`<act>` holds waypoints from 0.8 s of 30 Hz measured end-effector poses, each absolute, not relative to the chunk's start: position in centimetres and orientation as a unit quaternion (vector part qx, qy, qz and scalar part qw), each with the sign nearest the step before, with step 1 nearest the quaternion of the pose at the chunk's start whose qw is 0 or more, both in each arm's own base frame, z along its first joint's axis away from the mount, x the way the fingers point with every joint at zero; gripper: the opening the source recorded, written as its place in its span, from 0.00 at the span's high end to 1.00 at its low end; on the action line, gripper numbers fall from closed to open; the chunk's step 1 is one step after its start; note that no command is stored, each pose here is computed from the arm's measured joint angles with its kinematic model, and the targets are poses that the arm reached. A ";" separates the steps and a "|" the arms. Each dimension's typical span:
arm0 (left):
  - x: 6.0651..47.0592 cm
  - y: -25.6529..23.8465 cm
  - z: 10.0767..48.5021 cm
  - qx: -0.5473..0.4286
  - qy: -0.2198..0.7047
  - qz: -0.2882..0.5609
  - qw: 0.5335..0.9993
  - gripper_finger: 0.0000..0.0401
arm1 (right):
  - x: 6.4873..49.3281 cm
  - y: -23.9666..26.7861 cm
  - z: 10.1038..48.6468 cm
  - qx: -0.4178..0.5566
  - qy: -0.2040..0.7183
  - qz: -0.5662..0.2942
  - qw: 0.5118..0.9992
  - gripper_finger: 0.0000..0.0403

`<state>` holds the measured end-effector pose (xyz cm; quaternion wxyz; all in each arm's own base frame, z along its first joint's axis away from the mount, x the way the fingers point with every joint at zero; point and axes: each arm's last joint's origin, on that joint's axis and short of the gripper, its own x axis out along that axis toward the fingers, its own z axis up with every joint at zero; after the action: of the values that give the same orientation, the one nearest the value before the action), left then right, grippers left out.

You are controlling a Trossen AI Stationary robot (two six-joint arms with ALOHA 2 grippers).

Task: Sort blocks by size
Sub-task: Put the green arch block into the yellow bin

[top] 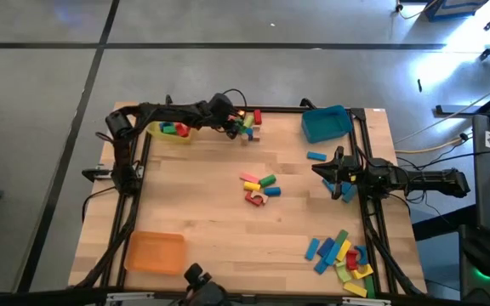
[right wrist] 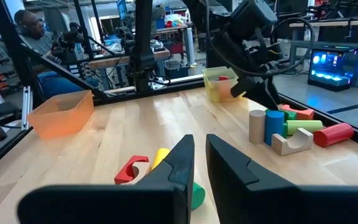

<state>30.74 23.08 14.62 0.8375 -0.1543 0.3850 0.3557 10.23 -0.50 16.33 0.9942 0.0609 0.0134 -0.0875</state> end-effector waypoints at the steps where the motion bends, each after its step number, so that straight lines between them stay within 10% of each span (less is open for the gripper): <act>1: 30.5 23.1 14.5 -0.157 0.394 0.357 0.832 0.55 | 10.2 -0.5 16.3 0.061 0.014 -0.087 0.994 0.89; 24: 29.8 20.9 13.5 -0.132 0.510 0.303 0.794 0.61 | 10.2 -0.5 16.3 0.061 0.016 -0.083 0.995 0.89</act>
<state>29.84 20.87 13.47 0.7940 -0.1319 0.5101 0.3032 10.24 -0.48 16.28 0.9945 0.0613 0.0159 -0.0833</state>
